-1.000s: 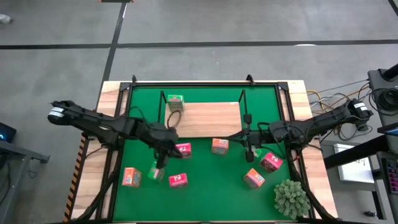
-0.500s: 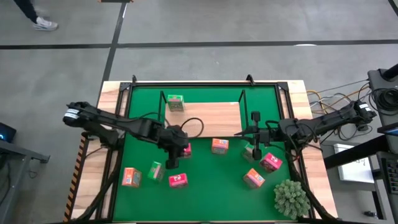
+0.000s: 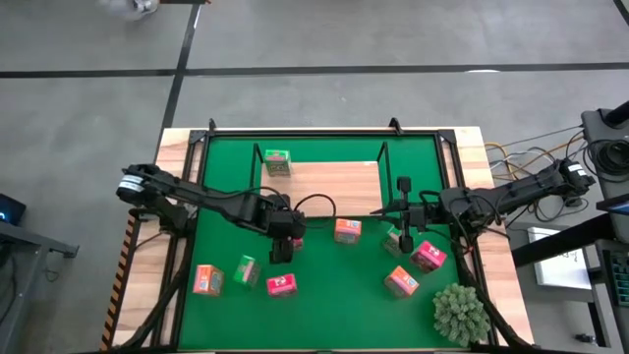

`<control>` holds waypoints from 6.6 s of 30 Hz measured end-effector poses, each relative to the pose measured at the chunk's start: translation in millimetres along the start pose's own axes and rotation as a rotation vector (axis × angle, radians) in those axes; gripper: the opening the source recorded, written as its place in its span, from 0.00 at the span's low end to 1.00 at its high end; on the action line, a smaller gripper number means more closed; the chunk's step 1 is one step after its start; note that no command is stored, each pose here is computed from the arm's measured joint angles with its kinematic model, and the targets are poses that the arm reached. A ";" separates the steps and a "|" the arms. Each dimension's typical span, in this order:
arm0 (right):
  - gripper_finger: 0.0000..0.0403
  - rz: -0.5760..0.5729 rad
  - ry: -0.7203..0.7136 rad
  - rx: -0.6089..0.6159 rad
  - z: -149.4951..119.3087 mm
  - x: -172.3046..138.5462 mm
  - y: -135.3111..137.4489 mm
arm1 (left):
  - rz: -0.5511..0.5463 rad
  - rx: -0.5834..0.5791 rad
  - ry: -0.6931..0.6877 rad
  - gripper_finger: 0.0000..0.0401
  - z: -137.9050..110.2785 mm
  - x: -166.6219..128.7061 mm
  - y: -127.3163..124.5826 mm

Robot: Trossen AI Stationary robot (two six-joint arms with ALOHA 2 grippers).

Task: Stack cereal on shelf
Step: Put the top left red cereal box on the shelf, then put the right green cereal box on the shelf aligned with the other green cereal box

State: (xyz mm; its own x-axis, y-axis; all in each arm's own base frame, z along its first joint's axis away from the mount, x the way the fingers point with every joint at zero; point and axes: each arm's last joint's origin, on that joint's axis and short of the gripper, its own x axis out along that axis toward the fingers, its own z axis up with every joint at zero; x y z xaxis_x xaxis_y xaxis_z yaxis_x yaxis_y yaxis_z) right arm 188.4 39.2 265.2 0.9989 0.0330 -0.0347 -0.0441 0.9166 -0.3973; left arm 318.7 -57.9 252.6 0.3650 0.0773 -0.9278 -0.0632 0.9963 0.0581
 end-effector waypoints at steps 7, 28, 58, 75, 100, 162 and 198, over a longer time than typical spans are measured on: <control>0.03 0.000 0.000 0.000 0.0 0.1 0.0 | -0.001 -0.003 -0.006 0.58 2.3 -6.2 0.5; 0.03 0.000 0.001 0.000 -0.1 0.1 0.0 | 0.006 -0.050 0.019 0.72 3.1 -14.6 4.0; 0.03 0.005 0.014 -0.003 -1.3 0.1 0.5 | 0.010 -0.031 0.028 0.45 -7.4 4.3 3.2; 0.03 -0.001 0.016 -0.005 -1.4 0.1 0.4 | -0.012 0.189 -0.141 0.37 33.2 -55.8 9.0; 0.03 0.011 0.066 -0.014 -5.4 -2.6 0.3 | 0.201 -0.058 -0.428 0.37 81.8 -79.9 178.4; 0.03 -0.024 0.055 -0.035 -1.3 -9.4 -4.6 | 0.165 0.083 -0.099 0.55 73.3 4.9 215.4; 0.03 -0.028 0.047 0.009 -0.4 -9.3 -4.8 | 0.045 0.300 -0.430 0.52 17.9 -114.9 -38.6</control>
State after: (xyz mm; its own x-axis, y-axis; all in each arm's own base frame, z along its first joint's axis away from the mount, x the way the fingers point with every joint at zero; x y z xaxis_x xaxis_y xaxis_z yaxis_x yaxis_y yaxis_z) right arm 179.4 34.3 267.1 0.9977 -0.0116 -0.0668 -0.0155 0.9203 -0.3908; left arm 295.8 -104.6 363.5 0.7205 0.0658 -0.6903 0.1582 0.9536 0.2560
